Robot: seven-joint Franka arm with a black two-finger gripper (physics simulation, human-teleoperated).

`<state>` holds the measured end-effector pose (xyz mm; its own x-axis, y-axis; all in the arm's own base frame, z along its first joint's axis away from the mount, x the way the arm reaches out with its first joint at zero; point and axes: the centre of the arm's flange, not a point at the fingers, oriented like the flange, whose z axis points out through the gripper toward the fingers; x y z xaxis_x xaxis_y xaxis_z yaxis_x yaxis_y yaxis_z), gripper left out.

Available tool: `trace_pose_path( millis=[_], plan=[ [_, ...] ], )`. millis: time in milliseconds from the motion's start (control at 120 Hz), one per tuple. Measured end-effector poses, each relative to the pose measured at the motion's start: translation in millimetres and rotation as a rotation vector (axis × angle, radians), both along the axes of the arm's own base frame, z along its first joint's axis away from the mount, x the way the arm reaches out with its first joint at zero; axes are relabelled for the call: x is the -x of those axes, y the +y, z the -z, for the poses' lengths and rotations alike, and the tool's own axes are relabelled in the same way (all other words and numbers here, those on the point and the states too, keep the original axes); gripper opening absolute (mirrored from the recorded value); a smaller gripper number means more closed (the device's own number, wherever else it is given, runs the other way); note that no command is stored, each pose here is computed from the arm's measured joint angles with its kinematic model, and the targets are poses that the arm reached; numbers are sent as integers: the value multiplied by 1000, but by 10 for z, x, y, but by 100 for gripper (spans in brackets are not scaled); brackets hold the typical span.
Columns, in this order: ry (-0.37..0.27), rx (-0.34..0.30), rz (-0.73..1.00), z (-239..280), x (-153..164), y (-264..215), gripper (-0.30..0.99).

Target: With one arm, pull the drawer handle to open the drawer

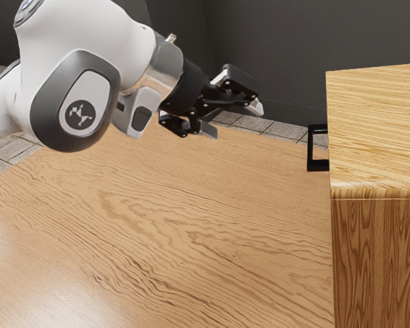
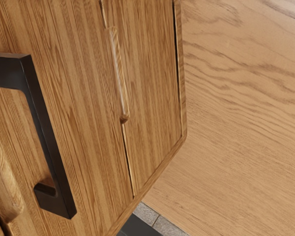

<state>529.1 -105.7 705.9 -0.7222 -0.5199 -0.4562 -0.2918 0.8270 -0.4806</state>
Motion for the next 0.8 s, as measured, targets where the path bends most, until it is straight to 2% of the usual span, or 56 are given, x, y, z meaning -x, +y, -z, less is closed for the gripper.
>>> trace_pose_path(
  millis=[650, 800],
  plan=[
    [-6, -20, 74, 162, -112, -342, 69],
    [1, 7, 65, 170, -124, -327, 61]
  ],
)
